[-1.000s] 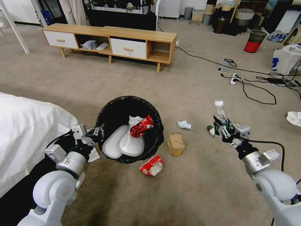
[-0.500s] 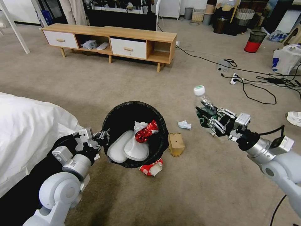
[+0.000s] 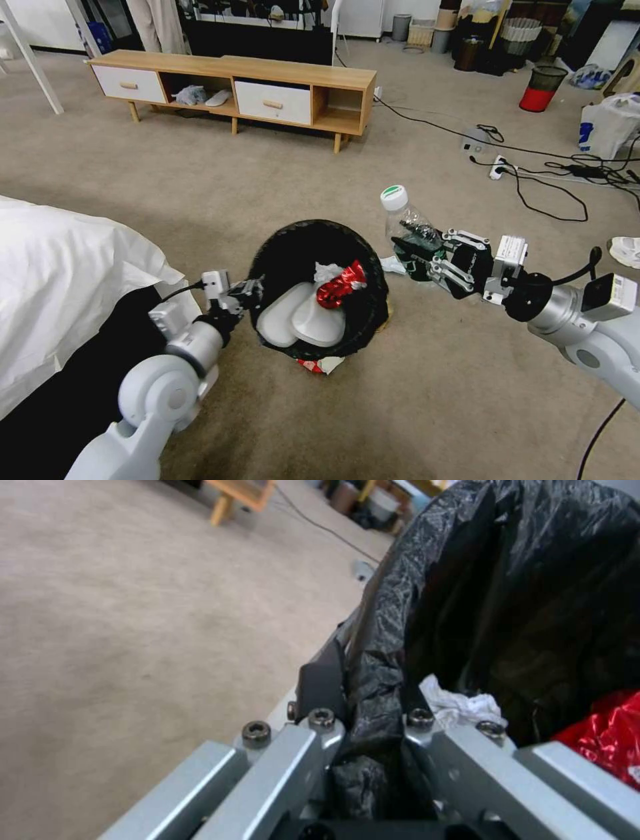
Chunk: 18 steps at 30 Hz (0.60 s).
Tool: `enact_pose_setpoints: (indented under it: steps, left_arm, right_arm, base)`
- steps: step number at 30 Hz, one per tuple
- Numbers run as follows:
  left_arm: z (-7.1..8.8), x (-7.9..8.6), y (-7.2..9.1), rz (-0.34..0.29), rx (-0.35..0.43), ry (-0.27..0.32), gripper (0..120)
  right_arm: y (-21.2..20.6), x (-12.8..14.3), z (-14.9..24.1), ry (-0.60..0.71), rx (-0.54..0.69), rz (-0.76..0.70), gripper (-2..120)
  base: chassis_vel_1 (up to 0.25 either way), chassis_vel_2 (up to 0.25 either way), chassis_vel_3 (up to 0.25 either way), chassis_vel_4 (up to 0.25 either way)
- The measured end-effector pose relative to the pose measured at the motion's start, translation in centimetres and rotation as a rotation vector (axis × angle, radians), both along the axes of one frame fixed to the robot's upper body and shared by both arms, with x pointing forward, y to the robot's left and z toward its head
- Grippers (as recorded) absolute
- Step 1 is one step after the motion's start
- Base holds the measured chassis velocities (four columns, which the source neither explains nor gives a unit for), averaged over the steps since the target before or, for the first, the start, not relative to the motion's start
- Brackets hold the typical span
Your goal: Pick up the trash bin, then pick up the garbage from the floor and place it into the trash bin.
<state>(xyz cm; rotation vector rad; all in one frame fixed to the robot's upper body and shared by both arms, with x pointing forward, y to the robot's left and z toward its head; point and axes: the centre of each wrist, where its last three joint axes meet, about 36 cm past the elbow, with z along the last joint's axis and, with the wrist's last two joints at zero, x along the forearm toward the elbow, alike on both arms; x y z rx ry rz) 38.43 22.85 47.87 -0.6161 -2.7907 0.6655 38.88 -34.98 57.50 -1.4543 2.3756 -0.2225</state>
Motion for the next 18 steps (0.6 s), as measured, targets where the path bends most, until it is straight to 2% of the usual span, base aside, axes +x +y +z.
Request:
enact_pose_setpoints:
  steps: [2, 7, 8, 12, 14, 15, 17, 18]
  left_arm:
    - [-0.1, 1.5, -1.1, -0.035, -0.022, -0.006, 3]
    - [-0.3, 2.3, -1.7, -0.055, -0.039, -0.008, 3]
    - [-0.5, 3.1, -2.3, -0.074, -0.057, -0.006, 3]
    - [-0.8, 3.8, -3.0, -0.095, -0.070, -0.007, 3]
    - [-1.1, 4.8, -3.9, -0.122, -0.080, -0.009, 3]
    - [-1.1, 4.8, -3.9, -0.122, -0.080, -0.009, 3]
    - [-1.5, 6.4, -5.4, -0.152, -0.089, -0.010, 3]
    - [-1.5, 6.4, -5.4, -0.152, -0.089, -0.010, 3]
  right_arm:
    - [-0.1, -0.1, 0.2, 0.000, -0.008, 0.013, 23]
    - [-0.3, 0.0, 0.1, 0.001, -0.011, 0.017, 23]
    - [-0.4, 0.0, 0.0, 0.004, -0.011, 0.018, 23]
    - [-0.6, 0.1, -0.3, 0.008, -0.009, 0.017, 23]
    - [-0.8, 0.2, -0.8, 0.016, -0.005, 0.016, 23]
    - [-0.8, 0.2, -0.8, 0.016, -0.005, 0.016, 23]
    - [-0.9, 0.3, -1.2, 0.022, 0.000, 0.013, 23]
    - [-0.9, 0.3, -1.2, 0.022, 0.000, 0.013, 23]
  base:
    - [0.000, 0.000, 0.000, 0.000]
    - [0.000, 0.000, 0.000, 0.000]
    - [0.000, 0.000, 0.000, 0.000]
    - [0.000, 0.000, 0.000, 0.000]
    - [0.000, 0.000, 0.000, 0.000]
    - [0.000, 0.000, 0.000, 0.000]
    - [0.000, 0.000, 0.000, 0.000]
    - [0.000, 0.000, 0.000, 0.000]
